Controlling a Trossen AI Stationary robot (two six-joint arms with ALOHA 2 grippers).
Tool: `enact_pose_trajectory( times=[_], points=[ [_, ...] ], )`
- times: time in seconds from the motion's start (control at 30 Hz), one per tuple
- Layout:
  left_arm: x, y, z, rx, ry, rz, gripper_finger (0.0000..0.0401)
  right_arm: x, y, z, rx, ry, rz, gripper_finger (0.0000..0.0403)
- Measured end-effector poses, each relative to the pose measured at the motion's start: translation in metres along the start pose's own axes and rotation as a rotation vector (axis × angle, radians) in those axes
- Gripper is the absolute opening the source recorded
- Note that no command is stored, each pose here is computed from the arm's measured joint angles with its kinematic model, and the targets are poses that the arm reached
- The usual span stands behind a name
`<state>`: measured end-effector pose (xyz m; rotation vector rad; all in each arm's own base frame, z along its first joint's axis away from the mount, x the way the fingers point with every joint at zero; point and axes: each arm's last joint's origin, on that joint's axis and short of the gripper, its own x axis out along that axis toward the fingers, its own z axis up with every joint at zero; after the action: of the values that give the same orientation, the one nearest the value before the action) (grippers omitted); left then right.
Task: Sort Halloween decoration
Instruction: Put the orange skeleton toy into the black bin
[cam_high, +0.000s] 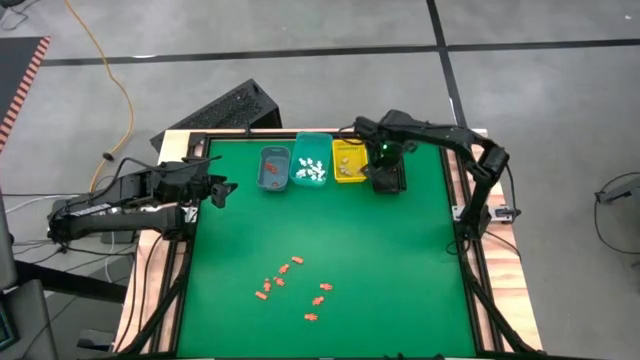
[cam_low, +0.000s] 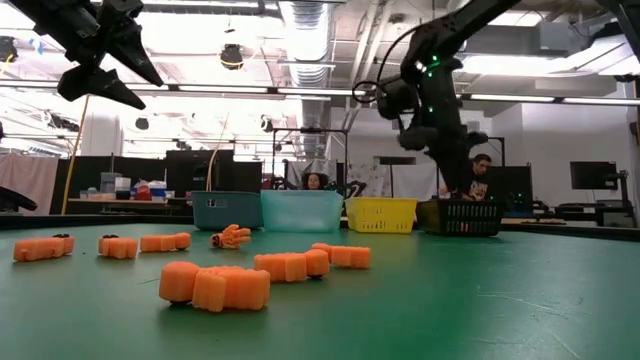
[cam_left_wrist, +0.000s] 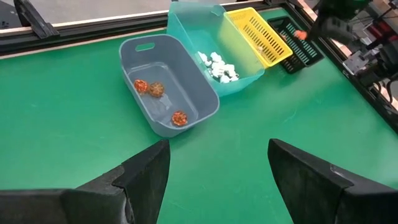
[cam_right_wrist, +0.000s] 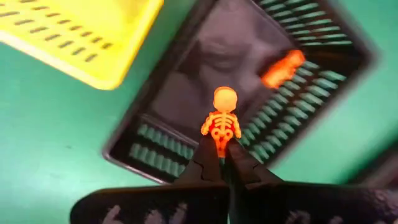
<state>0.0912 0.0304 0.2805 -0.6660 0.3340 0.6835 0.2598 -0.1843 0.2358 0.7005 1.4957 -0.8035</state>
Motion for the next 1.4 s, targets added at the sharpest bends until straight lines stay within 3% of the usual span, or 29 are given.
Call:
enact_pose_trajectory(
  times=[0.17,0.4,0.57,0.73,0.93,1.1,1.27,1.4],
  points=[
    [0.0,-0.001,-0.001,0.002,0.023,-0.023,0.0261,0.012,0.001,0.003,0.026,-0.042,0.013,0.0022],
    [0.0,0.001,-0.002,0.008,0.034,-0.002,0.0261,0.01,-0.005,0.004,0.052,-0.045,0.012,0.0104],
    [0.0,0.001,-0.002,0.008,0.029,0.003,0.0261,-0.008,-0.011,-0.003,0.062,-0.113,0.032,0.0153],
    [0.0,0.001,-0.002,0.008,0.028,0.004,0.0261,-0.045,-0.009,-0.024,0.038,-0.257,0.123,0.0167],
    [0.0,0.001,-0.002,0.008,0.027,0.004,0.0261,-0.095,0.03,-0.063,-0.214,-0.515,0.361,0.0168],
    [0.0,0.001,-0.002,0.002,0.027,0.004,0.0261,-0.116,0.092,-0.102,-0.521,-0.675,0.53,0.0168],
    [0.0,0.001,-0.002,0.002,0.027,0.004,0.0261,-0.106,0.163,-0.142,-0.838,-0.725,0.613,0.0168],
    [0.0,0.001,-0.002,0.0,0.026,0.003,0.0261,-0.08,0.208,-0.165,-0.969,-0.673,0.623,0.0164]
  ],
)
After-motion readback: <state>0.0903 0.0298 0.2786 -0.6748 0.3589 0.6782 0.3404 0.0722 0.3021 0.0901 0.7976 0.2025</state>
